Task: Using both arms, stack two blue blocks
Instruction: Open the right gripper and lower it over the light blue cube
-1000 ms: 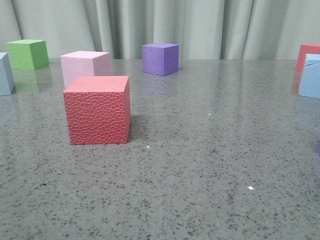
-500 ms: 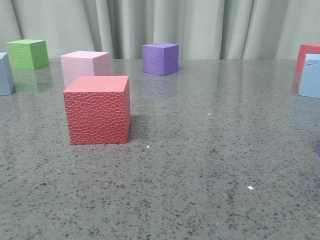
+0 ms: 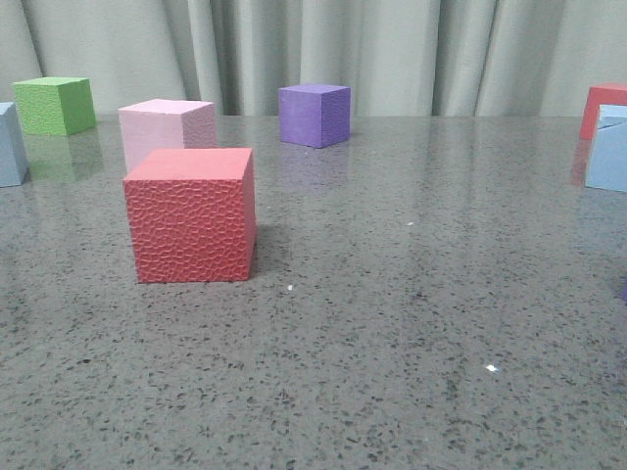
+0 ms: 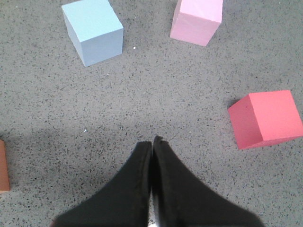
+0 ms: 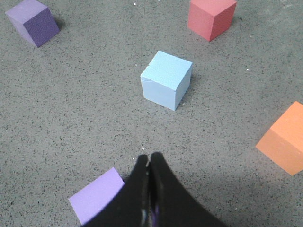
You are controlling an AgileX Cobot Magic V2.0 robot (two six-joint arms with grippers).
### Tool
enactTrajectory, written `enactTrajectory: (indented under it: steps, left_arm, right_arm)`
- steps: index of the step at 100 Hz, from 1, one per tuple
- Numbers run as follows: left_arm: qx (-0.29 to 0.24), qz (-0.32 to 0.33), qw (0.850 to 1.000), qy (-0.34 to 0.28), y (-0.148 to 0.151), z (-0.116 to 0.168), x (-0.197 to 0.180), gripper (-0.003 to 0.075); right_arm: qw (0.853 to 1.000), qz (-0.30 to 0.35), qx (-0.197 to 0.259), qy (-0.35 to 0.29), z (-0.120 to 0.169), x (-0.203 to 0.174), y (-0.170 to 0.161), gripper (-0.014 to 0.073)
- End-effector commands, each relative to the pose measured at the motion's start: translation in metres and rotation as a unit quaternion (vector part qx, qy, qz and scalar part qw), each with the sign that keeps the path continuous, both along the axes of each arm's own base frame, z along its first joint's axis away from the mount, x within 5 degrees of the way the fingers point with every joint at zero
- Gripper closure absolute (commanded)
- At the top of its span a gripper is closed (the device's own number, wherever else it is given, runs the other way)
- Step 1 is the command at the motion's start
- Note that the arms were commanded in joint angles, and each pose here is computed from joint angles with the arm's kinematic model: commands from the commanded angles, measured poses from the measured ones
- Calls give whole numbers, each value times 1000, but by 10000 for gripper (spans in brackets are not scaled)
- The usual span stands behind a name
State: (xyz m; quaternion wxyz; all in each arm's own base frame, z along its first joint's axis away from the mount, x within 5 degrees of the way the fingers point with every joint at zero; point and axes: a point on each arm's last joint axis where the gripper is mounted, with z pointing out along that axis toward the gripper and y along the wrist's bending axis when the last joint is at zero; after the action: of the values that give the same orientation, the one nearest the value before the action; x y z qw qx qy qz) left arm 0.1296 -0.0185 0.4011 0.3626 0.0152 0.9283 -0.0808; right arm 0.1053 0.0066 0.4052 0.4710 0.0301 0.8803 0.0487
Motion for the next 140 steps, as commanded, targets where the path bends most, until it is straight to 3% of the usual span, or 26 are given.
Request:
enactTrajectory:
  steps: [1, 32, 40, 54, 66, 71, 76, 83, 115, 140]
  left_arm:
    - [-8, -6, 999, -34, -2, 12, 1, 739]
    - [5, -19, 998, -54, -2, 14, 4, 735]
    - [5, -21, 998, -58, -2, 15, 4, 692]
    - [5, -30, 998, -63, -3, 15, 4, 459]
    - [5, -30, 998, -63, -3, 15, 4, 102]
    - [6, -30, 997, -64, -3, 15, 4, -6]
    - [8, -29, 997, -64, -3, 15, 4, 31]
    - [8, -29, 998, -63, -3, 15, 4, 64]
    - [9, -29, 998, -63, -3, 15, 4, 68]
    - [9, -29, 998, -63, -3, 15, 4, 68]
  right_arm:
    - [999, -4, 1, -43, 13, 4, -1, 663]
    - [999, -4, 1, -47, 14, 4, -1, 656]
    - [999, -4, 1, -47, 13, 4, -1, 596]
    - [999, -4, 1, -47, 13, 4, -1, 361]
    - [999, -4, 1, -47, 13, 4, -1, 95]
    - [999, -4, 1, -48, 14, 4, -1, -3]
    - [999, -4, 1, -50, 14, 4, -1, -76]
    - [999, -4, 2, -51, 14, 4, -1, -47]
    - [999, 0, 21, -50, 14, 6, 2, -44]
    - [998, -18, 51, -25, 12, 44, 4, -44]
